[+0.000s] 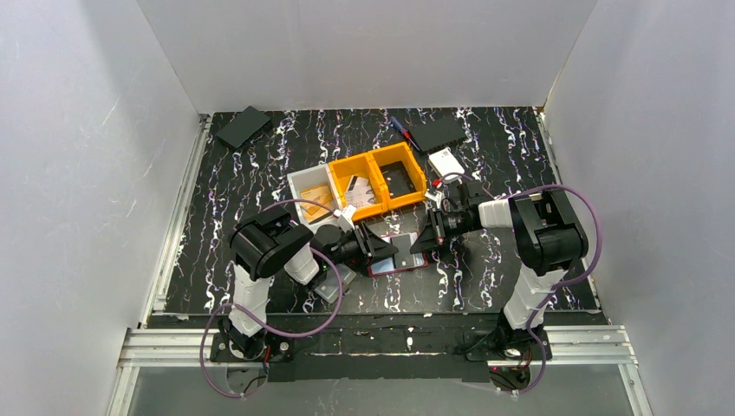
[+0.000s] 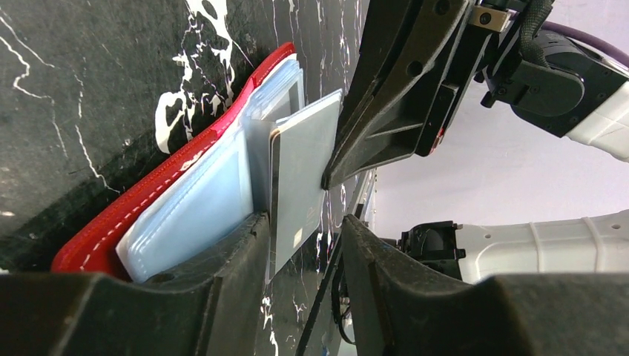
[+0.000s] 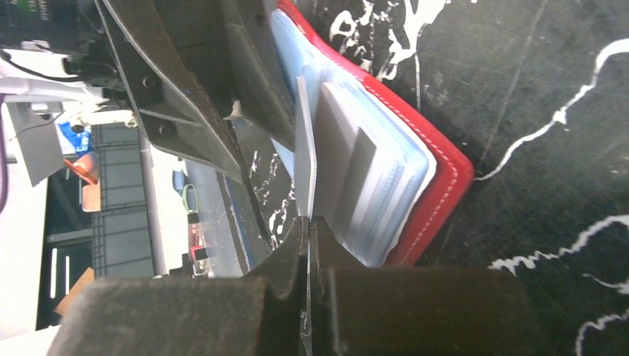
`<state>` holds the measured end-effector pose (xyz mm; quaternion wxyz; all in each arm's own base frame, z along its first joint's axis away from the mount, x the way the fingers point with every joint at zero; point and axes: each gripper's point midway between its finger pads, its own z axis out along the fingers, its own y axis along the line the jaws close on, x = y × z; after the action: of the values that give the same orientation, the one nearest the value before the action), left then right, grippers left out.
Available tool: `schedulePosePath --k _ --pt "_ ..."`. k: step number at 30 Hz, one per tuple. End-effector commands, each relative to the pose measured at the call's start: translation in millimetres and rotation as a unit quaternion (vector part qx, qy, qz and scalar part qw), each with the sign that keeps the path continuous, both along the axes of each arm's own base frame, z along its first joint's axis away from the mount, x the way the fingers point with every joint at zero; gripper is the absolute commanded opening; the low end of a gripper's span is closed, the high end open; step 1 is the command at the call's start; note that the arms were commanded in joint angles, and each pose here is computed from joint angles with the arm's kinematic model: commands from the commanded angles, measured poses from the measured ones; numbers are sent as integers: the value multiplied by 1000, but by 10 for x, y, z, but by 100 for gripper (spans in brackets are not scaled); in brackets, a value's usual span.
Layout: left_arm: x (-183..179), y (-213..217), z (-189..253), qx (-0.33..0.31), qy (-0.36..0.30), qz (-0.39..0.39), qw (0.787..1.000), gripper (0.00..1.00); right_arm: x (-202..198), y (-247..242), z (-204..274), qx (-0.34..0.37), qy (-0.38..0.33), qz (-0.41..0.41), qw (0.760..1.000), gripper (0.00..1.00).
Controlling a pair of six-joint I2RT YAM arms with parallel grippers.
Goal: Take the credit cards out of the card holder
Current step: Remove the credit card from the card holder.
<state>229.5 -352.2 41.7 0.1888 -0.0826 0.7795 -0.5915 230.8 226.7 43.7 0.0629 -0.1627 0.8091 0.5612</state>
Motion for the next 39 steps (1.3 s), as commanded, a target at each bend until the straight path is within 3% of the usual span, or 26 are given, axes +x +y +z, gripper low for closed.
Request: schedulePosePath --k 1,3,10,16,20,21,25,39 --pt "-22 -117 210 -28 -26 -24 999 33 77 -30 -118 -43 -17 -2 999 1" --pt "-40 -159 283 -36 -34 -36 998 27 73 -27 -121 -43 -15 -1 999 1" --pt "-33 -183 261 -32 -39 -34 998 25 42 28 -7 -7 -6 5 1000 1" --pt "-34 -192 199 -26 -35 -30 999 2 17 64 97 23 -4 12 1000 1" --pt "-36 -192 245 -28 -43 -31 998 0 6 88 171 41 -3 19 999 1" --pt "-48 -177 259 -28 -47 -31 998 0 14 91 209 48 -6 22 999 5" --pt "-132 -42 264 -12 -72 -27 997 0 95 -3 305 34 -48 21 998 39" --pt "-352 188 230 28 -146 -56 987 0 292 -328 349 -20 -152 18 988 77"
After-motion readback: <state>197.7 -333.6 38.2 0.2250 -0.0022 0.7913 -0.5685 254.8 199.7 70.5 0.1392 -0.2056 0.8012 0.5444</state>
